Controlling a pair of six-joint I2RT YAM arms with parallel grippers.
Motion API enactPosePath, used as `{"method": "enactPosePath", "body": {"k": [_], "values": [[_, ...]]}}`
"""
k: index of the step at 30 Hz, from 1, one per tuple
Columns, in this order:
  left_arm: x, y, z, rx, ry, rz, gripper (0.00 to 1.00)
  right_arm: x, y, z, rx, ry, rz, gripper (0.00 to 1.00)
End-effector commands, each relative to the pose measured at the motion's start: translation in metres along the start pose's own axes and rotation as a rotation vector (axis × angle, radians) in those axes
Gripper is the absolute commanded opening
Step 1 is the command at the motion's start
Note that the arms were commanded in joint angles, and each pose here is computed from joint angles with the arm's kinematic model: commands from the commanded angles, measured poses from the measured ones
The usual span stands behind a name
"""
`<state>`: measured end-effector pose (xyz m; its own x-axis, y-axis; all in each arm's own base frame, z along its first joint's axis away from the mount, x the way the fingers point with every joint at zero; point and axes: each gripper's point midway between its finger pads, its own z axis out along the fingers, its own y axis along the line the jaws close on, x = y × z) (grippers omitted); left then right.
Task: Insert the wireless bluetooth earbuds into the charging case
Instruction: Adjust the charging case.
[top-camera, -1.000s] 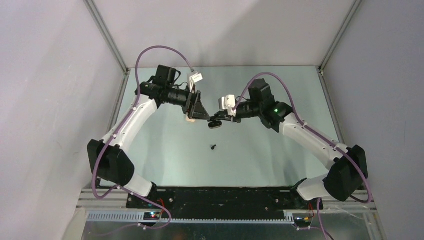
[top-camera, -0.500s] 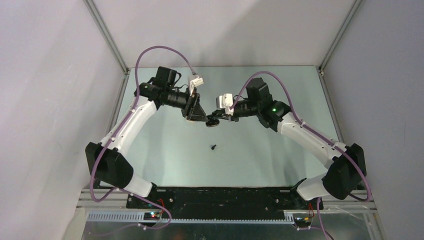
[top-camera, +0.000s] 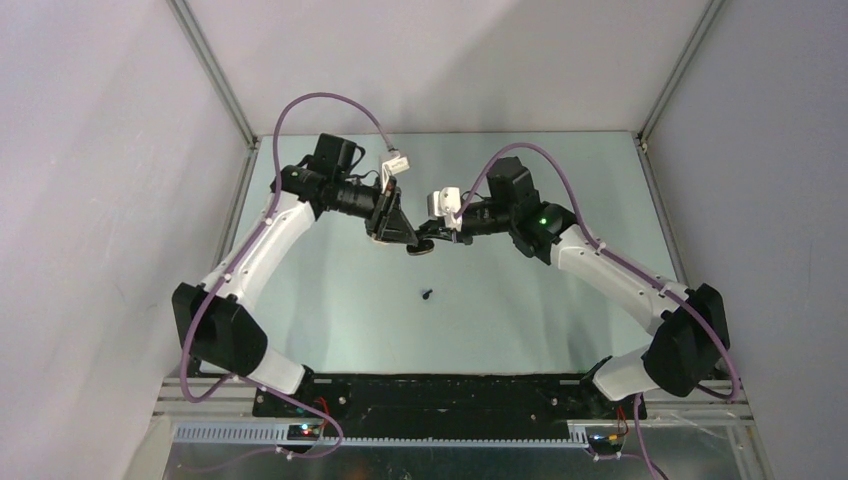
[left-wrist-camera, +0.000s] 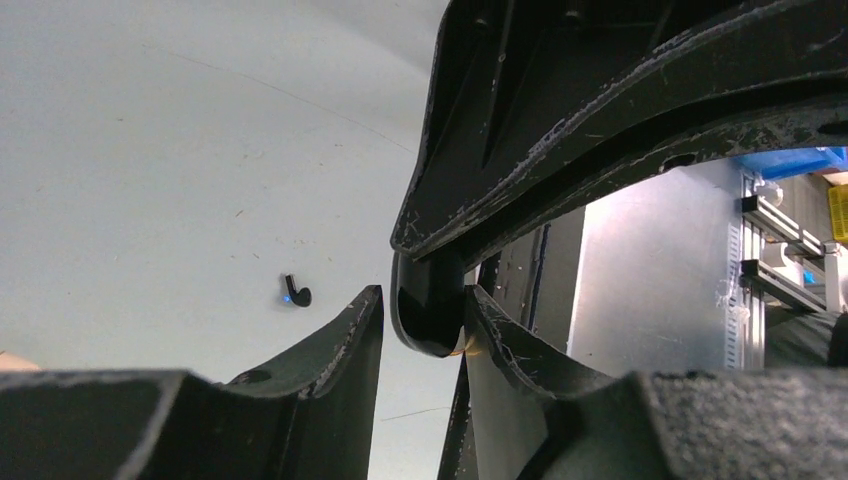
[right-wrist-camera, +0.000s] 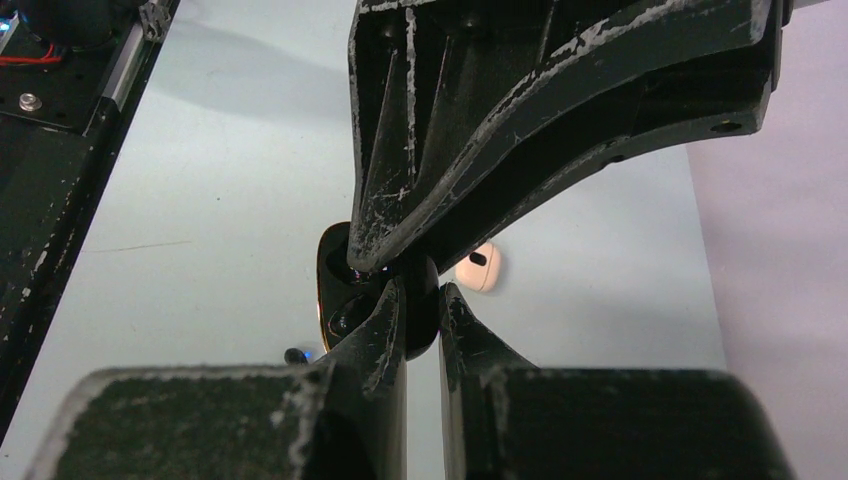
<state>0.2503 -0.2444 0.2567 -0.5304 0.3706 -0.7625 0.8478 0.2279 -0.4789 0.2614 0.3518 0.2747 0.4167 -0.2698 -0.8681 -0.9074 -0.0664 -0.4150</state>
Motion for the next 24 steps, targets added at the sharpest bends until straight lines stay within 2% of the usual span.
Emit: {"method": "enactPosePath", "body": {"k": [1, 6, 10, 16, 21, 24], "values": [[-0.0158, -0.011, -0.0008, 0.048, -0.032, 0.055, 0.4, -0.0252, -0.0201, 0.0014, 0.054, -0.052, -0.046, 0.0], [-0.0152, -0.0116, 0.0008, 0.064, -0.027, 0.016, 0.4, -0.0225, -0.02, 0.0013, 0.054, -0.043, -0.05, 0.0], [-0.0183, -0.0112, -0.0002, 0.078, -0.032, -0.063, 0.47, -0.0211, -0.0183, 0.0006, 0.048, -0.035, -0.061, 0.0], [-0.0168, -0.0138, -0.0023, 0.119, -0.039, -0.187, 0.39, -0.0209, -0.0164, -0.002, 0.041, -0.027, -0.089, 0.0], [-0.0139, -0.0125, -0.0003, 0.134, -0.034, -0.227, 0.32, -0.0215, -0.0181, -0.0024, 0.048, -0.027, -0.097, 0.0], [-0.0136, -0.0128, 0.0005, 0.143, -0.034, -0.231, 0.24, -0.0213, -0.0177, -0.0025, 0.047, -0.026, -0.095, 0.0]]}}
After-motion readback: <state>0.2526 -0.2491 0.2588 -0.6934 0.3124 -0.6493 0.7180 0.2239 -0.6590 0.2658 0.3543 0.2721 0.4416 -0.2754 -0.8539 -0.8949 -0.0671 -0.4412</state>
